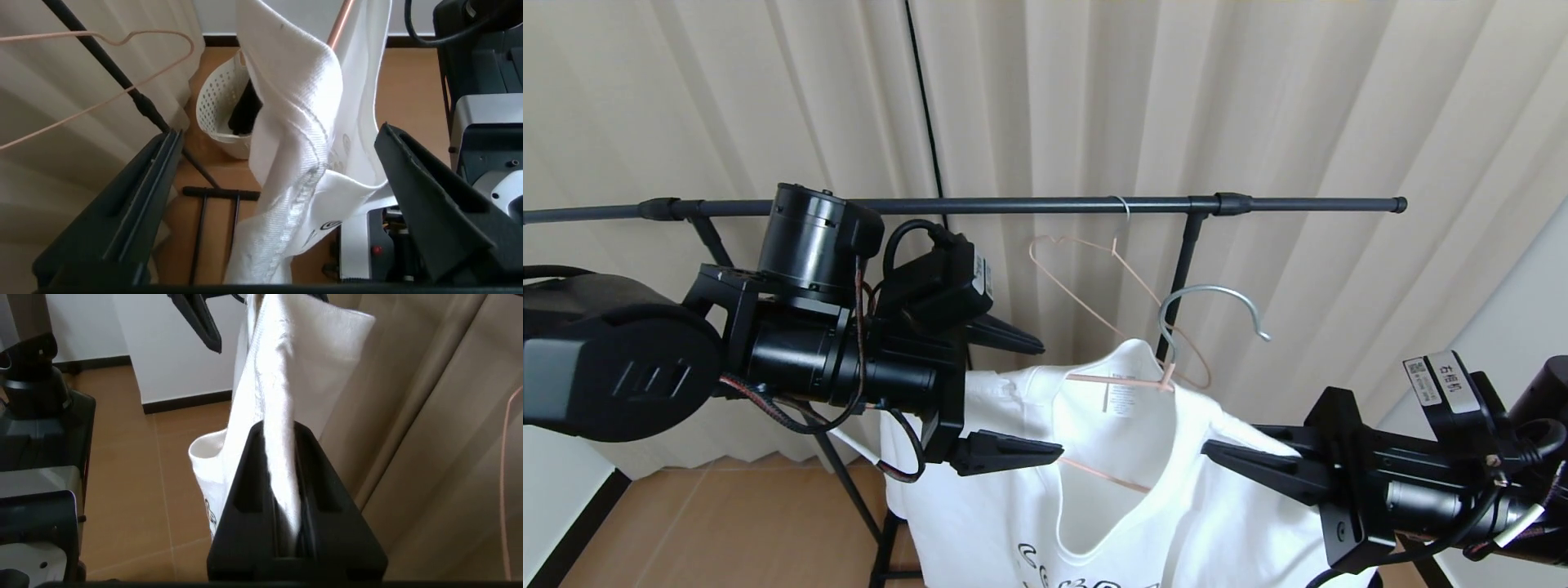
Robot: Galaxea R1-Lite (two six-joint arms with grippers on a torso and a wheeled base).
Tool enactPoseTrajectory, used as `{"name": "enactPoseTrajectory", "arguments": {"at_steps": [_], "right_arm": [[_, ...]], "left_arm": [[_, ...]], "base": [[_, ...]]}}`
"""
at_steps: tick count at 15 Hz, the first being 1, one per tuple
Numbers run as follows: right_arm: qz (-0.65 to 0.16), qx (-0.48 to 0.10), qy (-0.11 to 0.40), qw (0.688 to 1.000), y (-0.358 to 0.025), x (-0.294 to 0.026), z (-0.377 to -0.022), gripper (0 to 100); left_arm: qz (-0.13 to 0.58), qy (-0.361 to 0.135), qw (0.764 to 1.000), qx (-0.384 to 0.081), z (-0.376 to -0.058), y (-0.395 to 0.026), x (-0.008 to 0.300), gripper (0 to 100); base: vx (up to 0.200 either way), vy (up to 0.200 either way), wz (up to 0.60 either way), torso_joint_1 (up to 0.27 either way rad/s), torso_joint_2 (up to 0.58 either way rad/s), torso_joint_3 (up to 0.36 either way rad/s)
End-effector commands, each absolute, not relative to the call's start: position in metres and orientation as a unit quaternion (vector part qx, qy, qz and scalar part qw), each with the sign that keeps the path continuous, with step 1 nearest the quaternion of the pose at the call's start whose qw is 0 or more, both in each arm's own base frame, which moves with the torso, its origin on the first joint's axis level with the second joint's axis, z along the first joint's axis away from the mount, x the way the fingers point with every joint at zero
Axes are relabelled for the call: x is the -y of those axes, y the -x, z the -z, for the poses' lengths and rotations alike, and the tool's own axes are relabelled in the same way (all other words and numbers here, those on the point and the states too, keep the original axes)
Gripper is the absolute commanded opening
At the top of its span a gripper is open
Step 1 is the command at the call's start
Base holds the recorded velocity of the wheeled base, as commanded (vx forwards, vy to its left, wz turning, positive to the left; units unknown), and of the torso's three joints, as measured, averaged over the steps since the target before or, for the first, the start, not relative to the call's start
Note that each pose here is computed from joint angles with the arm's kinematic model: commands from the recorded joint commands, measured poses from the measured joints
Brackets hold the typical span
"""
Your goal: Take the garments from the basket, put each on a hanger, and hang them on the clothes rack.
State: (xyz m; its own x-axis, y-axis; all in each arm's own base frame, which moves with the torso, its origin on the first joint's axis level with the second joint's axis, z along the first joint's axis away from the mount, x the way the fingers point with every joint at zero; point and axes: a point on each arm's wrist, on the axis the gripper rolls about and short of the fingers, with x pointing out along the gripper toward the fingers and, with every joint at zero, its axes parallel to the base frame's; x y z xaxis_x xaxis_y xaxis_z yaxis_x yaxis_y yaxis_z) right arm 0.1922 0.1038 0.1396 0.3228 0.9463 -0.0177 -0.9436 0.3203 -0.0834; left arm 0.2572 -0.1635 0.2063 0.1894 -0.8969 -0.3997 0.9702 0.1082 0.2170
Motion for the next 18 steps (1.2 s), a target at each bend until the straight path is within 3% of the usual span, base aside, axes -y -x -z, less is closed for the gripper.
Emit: {"name": "enactPoseTrajectory", "arguments": {"at_steps": [1,14,15,18], "right_arm": [[-0.582,0.020,0.040,0.812,-0.1913,-0.1036,-0.1406,0],[-0.581,0.019,0.039,0.813,-0.1936,-0.1042,-0.1402,0],[-0.580,0.018,0.039,0.813,-0.1944,-0.1042,-0.1399,100],[-0.567,0.022,0.041,0.823,-0.1992,-0.0985,-0.1415,100]], "left_arm": [[0.631,-0.218,0.739,-0.087,-0.2037,-0.2591,0.1645,0],[0.628,-0.219,0.742,-0.083,-0.2082,-0.2521,0.1590,0],[0.627,-0.219,0.743,-0.081,-0.2091,-0.2514,0.1580,0],[0.623,-0.219,0.747,-0.079,-0.2114,-0.2508,0.1551,0]], "base": [[0.000,0.000,0.00,0.000,0.00,0.000],[0.000,0.000,0.00,0.000,0.00,0.000],[0.000,0.000,0.00,0.000,0.00,0.000],[0.000,0.000,0.00,0.000,0.00,0.000]]}}
